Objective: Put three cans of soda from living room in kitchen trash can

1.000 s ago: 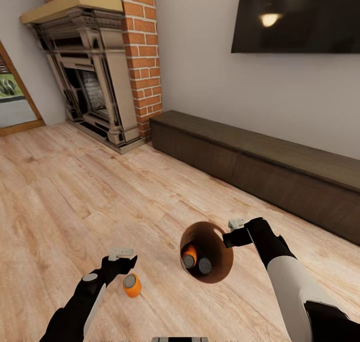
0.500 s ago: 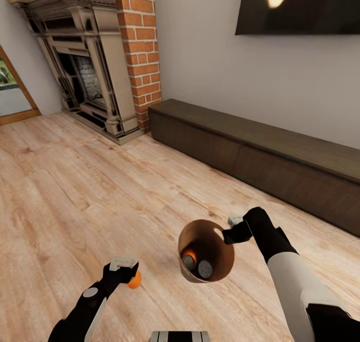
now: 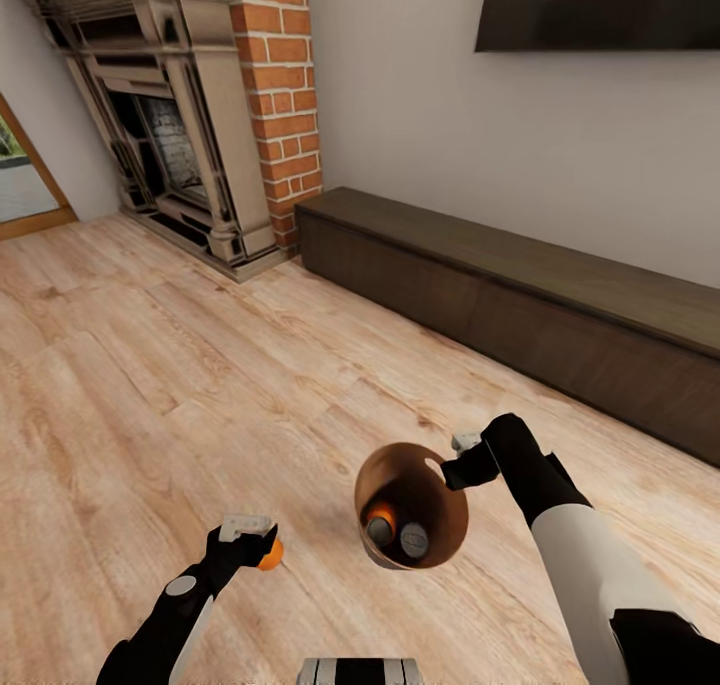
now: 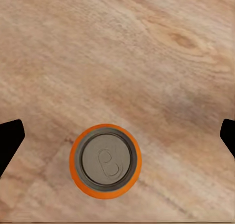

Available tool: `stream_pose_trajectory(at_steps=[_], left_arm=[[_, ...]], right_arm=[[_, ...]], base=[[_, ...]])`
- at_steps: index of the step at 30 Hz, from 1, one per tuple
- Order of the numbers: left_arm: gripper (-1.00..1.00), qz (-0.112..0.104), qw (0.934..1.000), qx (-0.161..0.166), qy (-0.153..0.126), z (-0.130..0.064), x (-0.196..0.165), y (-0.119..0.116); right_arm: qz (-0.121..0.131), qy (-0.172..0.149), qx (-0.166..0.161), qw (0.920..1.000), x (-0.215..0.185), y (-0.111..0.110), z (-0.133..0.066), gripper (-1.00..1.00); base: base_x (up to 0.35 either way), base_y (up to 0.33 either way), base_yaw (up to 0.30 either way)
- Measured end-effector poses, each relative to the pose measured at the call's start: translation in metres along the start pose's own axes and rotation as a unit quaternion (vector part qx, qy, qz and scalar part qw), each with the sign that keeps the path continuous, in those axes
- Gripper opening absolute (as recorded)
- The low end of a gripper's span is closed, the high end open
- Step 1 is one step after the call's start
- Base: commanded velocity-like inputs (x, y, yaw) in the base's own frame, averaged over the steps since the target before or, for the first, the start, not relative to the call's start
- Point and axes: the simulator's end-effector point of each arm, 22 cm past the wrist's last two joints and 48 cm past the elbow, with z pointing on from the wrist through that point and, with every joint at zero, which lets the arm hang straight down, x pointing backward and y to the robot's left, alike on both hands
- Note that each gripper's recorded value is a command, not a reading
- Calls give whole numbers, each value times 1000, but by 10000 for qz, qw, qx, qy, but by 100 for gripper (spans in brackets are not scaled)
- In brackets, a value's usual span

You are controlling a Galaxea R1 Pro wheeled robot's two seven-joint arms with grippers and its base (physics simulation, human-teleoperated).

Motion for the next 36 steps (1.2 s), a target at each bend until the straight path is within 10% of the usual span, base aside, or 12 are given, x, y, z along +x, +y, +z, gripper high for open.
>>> stream_pose_trajectory(at_steps=[18,36], left_arm=[[100,-75,9995,-10,293,13,33,3],[100,-94,9993,-16,364,15,42,3]], right_arm=[[74,350,-89,9993,21,-6,39,-100],[-31,-1,46,10000,-5,-12,27,-100]], base=[[0,0,0],[0,0,0]])
